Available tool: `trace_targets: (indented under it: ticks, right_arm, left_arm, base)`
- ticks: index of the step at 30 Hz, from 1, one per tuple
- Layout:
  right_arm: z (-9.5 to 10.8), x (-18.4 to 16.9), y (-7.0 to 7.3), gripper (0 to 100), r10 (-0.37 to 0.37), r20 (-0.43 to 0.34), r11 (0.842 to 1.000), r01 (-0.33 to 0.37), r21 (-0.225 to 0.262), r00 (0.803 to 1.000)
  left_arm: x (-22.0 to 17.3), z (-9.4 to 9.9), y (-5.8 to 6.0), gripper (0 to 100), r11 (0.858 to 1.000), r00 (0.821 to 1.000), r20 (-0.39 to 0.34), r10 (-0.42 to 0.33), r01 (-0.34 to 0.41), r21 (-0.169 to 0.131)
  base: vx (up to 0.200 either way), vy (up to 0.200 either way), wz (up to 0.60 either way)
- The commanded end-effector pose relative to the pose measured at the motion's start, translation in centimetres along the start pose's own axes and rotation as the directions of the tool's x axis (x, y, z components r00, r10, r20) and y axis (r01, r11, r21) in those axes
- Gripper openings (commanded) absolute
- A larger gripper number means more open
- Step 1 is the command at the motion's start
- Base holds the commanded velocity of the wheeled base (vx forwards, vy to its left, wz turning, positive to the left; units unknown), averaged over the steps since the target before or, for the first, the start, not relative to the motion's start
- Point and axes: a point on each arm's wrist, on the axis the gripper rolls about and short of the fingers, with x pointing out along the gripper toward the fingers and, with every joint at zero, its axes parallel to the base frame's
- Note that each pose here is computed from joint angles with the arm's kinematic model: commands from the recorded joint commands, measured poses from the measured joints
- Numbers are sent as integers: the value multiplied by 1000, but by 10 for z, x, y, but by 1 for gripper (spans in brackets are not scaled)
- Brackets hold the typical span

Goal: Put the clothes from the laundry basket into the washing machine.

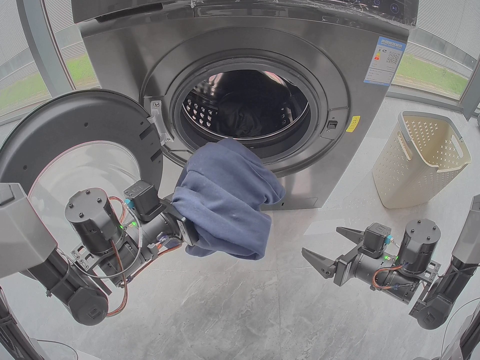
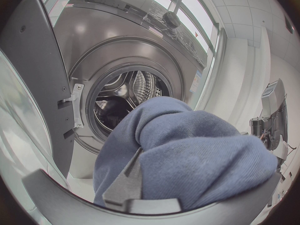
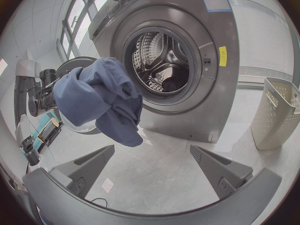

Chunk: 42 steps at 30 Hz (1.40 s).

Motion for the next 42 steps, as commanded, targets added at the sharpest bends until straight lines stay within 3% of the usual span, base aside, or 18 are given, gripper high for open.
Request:
trace_targets:
  ticks: [1,11,24,42]
  right_arm:
    - [5,-5,-3,100,-15,19,1000,15,6,1000]
    - [4,-4,-4,100,-19,13,1000,19,10,1000]
    - [3,-3,-4,100,-19,12,1000,19,12,1000]
    - [3,-4,-3,100,-15,10,1000,14,11,1000]
  left_arm:
    - [-6,0,-4,0,1000,1000,-13,-19,19,-2]
    - [-8,-6,-2,0,1000,999,-37,-12,12,4]
    - [-5,-14,-9,0,999,998,-61,-33,34,12]
    - [-4,-18,-13,0,999,996,-75,-44,46,14]
  base:
    - [0,0,0]
    - [40,0,0]
    - [46,0,0]
    - [133,0,0]
